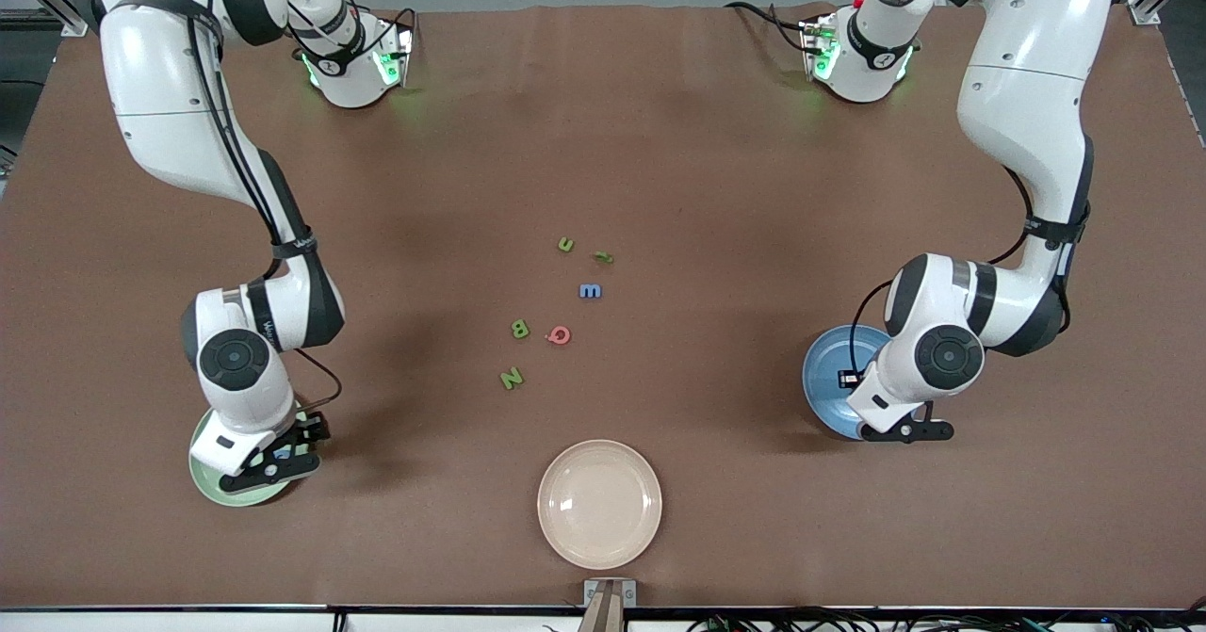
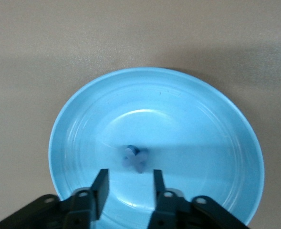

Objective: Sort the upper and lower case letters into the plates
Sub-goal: 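Return the right gripper to the green B while the left gripper reaches the m, then place the green B on the green plate while the left gripper grasps the m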

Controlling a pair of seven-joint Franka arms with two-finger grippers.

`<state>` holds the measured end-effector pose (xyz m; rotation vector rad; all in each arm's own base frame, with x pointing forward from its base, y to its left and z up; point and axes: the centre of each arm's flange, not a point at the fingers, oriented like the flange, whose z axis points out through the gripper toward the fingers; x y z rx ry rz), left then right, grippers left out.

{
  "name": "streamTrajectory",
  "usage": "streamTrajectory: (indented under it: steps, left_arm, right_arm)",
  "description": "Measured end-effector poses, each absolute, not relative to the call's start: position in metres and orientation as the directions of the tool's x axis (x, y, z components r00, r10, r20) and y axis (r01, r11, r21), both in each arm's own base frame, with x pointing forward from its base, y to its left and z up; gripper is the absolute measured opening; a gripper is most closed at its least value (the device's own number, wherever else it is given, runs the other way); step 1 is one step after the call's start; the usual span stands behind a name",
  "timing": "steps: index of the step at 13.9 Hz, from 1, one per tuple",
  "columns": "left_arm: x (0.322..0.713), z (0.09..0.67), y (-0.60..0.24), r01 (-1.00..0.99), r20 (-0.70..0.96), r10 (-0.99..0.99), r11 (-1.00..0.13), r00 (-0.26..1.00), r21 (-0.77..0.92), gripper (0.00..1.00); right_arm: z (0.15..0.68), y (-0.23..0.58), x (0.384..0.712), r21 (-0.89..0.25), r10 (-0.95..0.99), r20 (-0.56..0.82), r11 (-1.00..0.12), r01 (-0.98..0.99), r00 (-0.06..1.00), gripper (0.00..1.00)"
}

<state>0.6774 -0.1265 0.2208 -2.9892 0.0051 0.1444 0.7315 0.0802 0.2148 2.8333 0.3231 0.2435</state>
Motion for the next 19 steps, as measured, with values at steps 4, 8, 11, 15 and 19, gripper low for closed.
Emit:
streamTrajectory:
  steps: [4,8,11,15,19]
  left_arm:
    - [0.657,0.271,-0.221,-0.017,-0.046,-0.014,-0.998,0.999,-0.059,0.92]
    - [0.607,0.287,-0.33,0.004,-0.049,0.004,-1.0,0.999,-0.003,0.96]
    - [0.574,0.278,-0.386,0.036,-0.054,0.036,-0.999,0.998,-0.003,0.93]
    - [0.538,0.257,-0.458,0.086,-0.045,0.084,-0.996,0.995,0.033,0.83]
    - [0.523,0.228,-0.498,0.149,-0.048,0.145,-0.986,0.988,0.075,0.75]
  right_arm:
    - [0.204,0.198,0.695,0.097,-0.001,0.063,-0.995,-0.007,0.998,1.0]
    - [0.215,0.274,0.663,0.014,0.028,0.01,-0.999,0.028,1.0,1.0]
    - [0.208,0.315,0.634,-0.031,0.086,-0.025,-0.996,0.085,0.996,1.0]
    - [0.19,0.339,0.602,-0.065,0.135,-0.043,-0.989,0.132,0.99,1.0]
    - [0.181,0.348,0.578,-0.069,0.167,-0.051,-0.984,0.163,0.985,0.97]
